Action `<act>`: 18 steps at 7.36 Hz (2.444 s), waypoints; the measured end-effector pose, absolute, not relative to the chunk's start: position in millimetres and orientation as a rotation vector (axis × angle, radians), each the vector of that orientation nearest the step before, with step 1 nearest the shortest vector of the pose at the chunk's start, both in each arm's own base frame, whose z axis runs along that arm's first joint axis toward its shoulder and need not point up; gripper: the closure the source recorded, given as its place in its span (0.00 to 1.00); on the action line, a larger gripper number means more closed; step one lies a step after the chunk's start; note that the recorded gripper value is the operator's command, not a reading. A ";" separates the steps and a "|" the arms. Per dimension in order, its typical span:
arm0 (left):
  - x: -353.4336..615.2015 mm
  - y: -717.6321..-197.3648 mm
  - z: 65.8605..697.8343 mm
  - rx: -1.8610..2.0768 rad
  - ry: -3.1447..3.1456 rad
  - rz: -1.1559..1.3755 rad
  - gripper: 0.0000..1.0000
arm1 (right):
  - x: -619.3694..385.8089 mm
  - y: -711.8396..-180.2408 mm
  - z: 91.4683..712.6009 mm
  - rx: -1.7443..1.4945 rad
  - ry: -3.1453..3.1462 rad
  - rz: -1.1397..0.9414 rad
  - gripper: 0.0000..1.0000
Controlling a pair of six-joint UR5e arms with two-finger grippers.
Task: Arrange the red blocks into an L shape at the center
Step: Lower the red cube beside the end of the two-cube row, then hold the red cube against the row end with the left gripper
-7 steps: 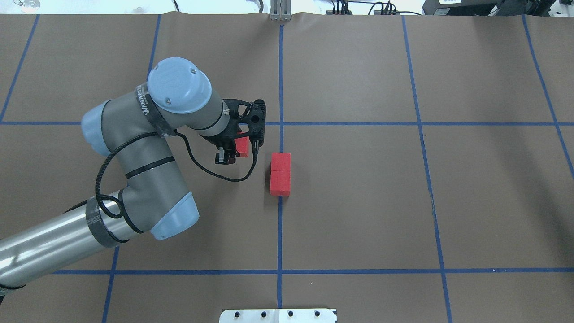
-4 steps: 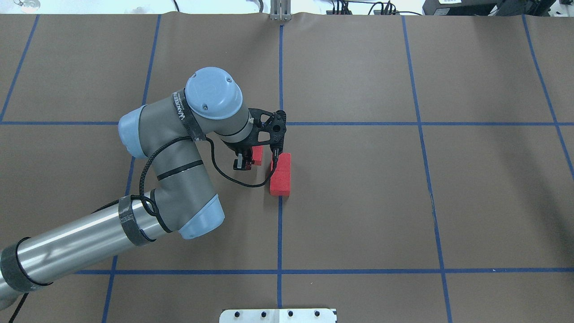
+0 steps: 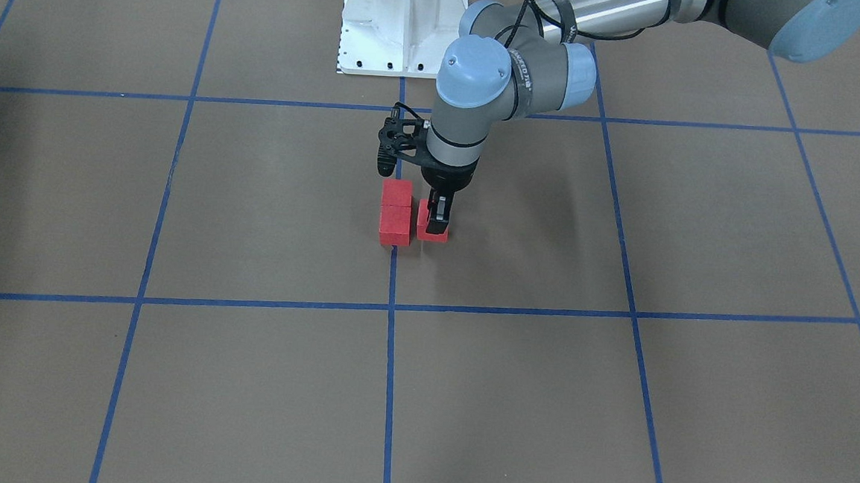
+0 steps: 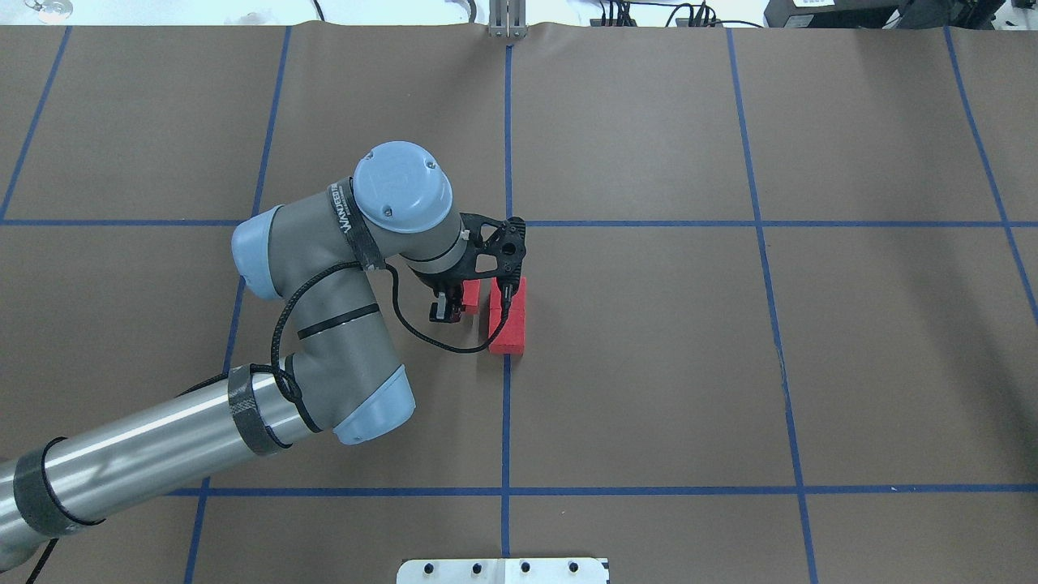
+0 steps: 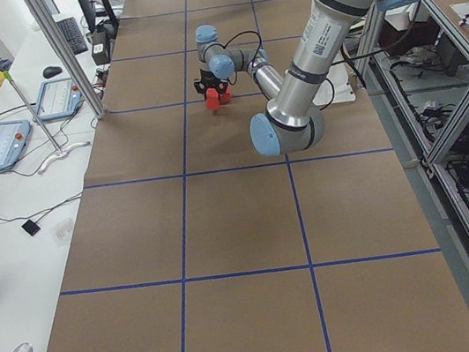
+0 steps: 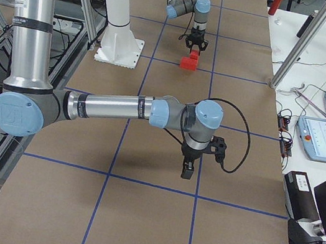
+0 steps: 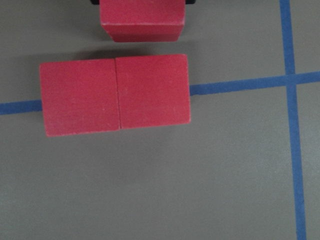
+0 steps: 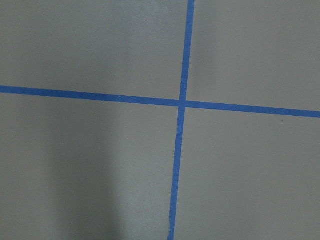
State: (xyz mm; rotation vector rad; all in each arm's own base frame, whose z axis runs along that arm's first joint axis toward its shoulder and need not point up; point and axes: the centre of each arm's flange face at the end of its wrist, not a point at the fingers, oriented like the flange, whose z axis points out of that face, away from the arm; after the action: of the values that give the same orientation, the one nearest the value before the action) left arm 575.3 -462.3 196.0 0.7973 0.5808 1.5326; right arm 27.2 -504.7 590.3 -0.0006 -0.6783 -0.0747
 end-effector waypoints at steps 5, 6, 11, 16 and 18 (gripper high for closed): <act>582.3 -457.2 196.7 0.772 0.606 1.488 0.90 | 27.6 -505.0 589.9 0.001 -0.677 -0.074 0.00; 582.6 -457.2 196.7 0.763 0.614 1.468 0.89 | 27.5 -505.0 589.8 0.000 -0.678 -0.074 0.00; 582.3 -461.8 192.3 0.765 0.615 1.462 0.94 | 26.9 -506.3 587.6 0.004 -0.679 -0.075 0.00; 583.4 -467.8 198.6 0.760 0.600 1.483 0.88 | 26.7 -508.5 586.0 0.006 -0.678 -0.074 0.00; 586.0 -469.4 201.9 0.766 0.594 1.501 0.85 | 26.7 -508.5 586.4 0.005 -0.678 -0.073 0.00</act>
State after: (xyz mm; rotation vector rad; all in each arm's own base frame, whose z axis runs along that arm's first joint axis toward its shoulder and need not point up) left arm 586.0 -469.4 201.9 0.7657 0.5935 1.5015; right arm 26.7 -508.5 586.4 0.0053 -0.6777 -0.0733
